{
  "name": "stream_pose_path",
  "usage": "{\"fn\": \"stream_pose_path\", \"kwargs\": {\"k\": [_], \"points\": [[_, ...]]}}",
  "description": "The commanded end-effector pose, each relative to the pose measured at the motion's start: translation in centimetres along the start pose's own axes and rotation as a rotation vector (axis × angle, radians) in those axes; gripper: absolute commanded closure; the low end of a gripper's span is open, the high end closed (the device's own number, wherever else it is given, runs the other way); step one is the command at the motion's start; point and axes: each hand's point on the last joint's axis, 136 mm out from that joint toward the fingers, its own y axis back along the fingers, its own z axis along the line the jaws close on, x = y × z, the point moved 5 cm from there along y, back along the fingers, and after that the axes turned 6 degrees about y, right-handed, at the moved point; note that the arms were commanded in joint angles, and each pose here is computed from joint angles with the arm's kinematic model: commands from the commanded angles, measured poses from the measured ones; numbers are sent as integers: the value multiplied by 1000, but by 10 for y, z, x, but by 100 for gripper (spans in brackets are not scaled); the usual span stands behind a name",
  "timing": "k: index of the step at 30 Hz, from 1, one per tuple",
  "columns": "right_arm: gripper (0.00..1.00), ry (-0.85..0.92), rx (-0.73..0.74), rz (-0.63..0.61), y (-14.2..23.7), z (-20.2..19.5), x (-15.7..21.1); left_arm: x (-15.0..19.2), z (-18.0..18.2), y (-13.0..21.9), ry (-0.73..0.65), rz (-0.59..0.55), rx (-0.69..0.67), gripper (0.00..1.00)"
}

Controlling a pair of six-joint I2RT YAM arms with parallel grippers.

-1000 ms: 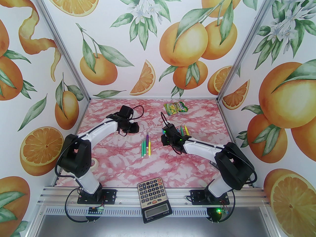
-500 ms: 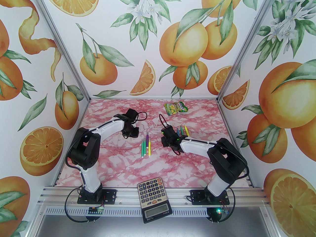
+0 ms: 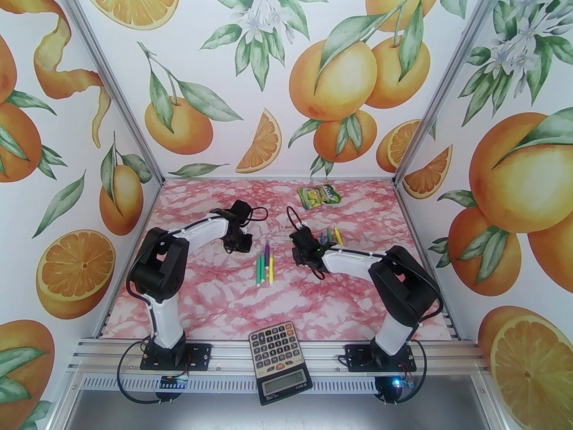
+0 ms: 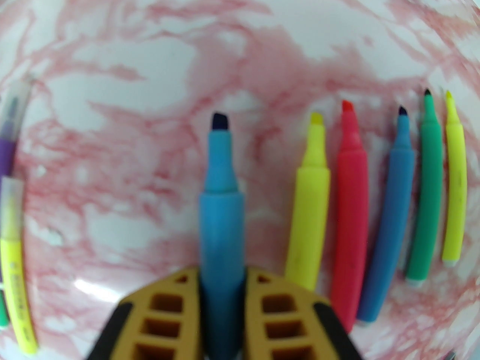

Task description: Open the pen caps

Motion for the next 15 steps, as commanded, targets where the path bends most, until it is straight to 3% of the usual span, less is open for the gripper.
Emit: {"fn": "stream_pose_path", "kwargs": {"k": [1, 15], "points": [[89, -9, 50, 11, -2, -5, -3, -5, -3, -1, -14, -10, -4, 93], [76, 10, 78, 24, 3, -8, -6, -7, -3, 3, -21, -21, -2, 76]]}}
